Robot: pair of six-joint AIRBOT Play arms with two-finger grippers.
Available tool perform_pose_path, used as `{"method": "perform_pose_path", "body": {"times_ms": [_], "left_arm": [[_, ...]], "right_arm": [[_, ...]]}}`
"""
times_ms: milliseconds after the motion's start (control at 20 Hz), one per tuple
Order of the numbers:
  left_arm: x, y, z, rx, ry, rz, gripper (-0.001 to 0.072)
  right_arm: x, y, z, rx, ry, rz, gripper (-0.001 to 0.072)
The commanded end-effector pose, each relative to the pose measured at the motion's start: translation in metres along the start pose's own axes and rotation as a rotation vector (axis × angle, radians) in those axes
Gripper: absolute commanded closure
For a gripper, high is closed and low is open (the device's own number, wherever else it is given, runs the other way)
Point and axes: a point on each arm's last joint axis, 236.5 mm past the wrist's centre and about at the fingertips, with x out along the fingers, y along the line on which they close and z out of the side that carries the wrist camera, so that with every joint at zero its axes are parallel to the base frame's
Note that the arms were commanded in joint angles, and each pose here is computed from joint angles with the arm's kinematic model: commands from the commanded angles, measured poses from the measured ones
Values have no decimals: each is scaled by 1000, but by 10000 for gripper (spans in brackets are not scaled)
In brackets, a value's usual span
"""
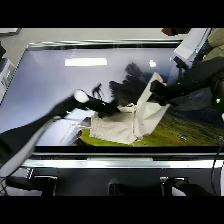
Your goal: Fold the clothes and pants, and hang the long-sleeved shirts on hangers.
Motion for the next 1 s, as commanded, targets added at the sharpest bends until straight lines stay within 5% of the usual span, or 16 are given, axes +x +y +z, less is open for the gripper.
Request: {"method": "perform_pose_path", "body": {"times_ms": [0, 500, 600, 750, 950], "left_arm": [[-110, 23, 32, 87, -138, 117, 691], [-316, 34, 44, 50, -505, 115, 690], [-321, 39, 43, 44, -506, 124, 690], [-321, 39, 43, 50, -505, 126, 690], [-321, 38, 43, 51, -506, 125, 690]], "right_arm": [[30, 46, -13, 59, 19, 66, 693], [199, 102, -92, 68, 177, -25, 691], [224, 100, -110, 66, 217, -56, 581], [229, 105, -128, 27, 245, -60, 279], [172, 114, -106, -61, 147, -31, 159]]}}
